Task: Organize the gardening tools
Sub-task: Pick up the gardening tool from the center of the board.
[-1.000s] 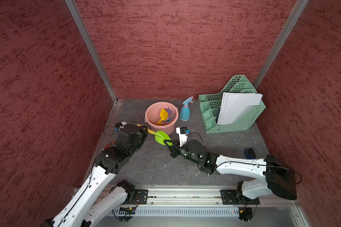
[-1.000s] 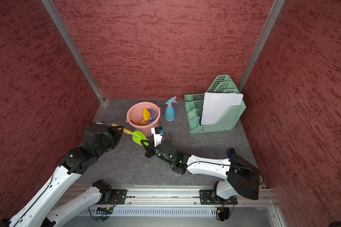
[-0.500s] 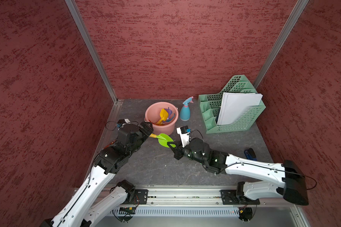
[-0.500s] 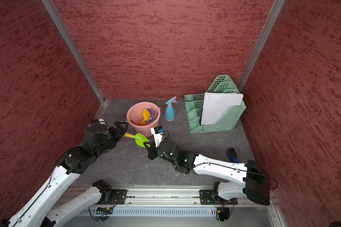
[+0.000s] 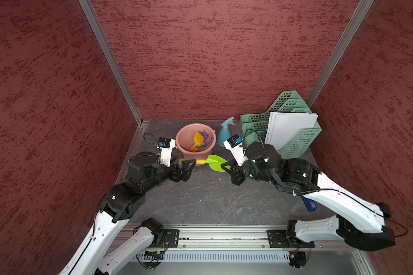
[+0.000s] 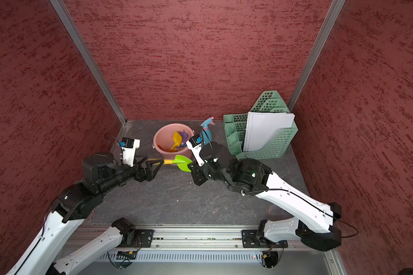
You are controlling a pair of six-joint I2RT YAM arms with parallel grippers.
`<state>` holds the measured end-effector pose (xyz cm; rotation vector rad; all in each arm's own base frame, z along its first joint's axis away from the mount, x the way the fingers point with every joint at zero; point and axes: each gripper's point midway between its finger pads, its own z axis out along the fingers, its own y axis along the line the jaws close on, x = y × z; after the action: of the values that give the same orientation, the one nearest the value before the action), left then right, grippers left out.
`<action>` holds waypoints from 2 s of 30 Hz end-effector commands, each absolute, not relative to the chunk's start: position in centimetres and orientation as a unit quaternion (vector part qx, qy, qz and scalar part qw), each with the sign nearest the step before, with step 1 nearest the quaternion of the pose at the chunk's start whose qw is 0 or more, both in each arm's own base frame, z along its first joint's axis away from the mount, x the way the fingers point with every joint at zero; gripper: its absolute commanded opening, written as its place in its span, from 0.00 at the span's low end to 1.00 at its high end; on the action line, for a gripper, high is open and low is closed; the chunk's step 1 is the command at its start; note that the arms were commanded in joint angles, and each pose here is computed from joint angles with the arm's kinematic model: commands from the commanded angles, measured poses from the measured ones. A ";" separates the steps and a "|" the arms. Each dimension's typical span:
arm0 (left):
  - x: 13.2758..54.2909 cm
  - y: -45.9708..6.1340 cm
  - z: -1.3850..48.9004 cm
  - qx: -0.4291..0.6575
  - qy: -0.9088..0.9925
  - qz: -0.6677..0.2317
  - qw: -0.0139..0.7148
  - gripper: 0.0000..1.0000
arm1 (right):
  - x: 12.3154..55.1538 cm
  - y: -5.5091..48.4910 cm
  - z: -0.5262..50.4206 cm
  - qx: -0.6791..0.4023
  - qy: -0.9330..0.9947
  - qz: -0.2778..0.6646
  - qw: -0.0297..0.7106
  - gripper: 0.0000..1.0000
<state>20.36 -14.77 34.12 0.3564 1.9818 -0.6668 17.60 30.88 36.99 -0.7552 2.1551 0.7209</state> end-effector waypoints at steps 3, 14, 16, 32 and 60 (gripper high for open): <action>17.1 -17.1 33.3 0.327 0.766 -0.275 0.481 1.00 | 15.0 28.3 36.3 -0.365 0.853 0.241 0.285 0.00; 13.3 -19.5 32.4 0.482 0.696 -0.296 0.443 1.00 | 11.9 28.7 37.9 -0.432 0.826 0.279 0.230 0.00; 12.7 -20.1 32.5 0.496 0.684 -0.312 0.434 1.00 | 11.7 28.7 38.2 -0.437 0.823 0.282 0.228 0.00; 11.6 -23.0 32.0 0.529 0.674 -0.346 0.383 0.33 | 11.9 30.0 38.3 -0.455 0.814 0.284 0.222 0.00; 22.0 -20.9 32.7 0.344 0.693 -0.266 0.575 0.00 | 15.2 24.8 39.8 -0.300 0.823 0.286 0.389 0.98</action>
<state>18.40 -21.30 28.84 1.0070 1.7629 -0.6584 13.61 24.35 38.75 -0.9042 2.1477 0.6997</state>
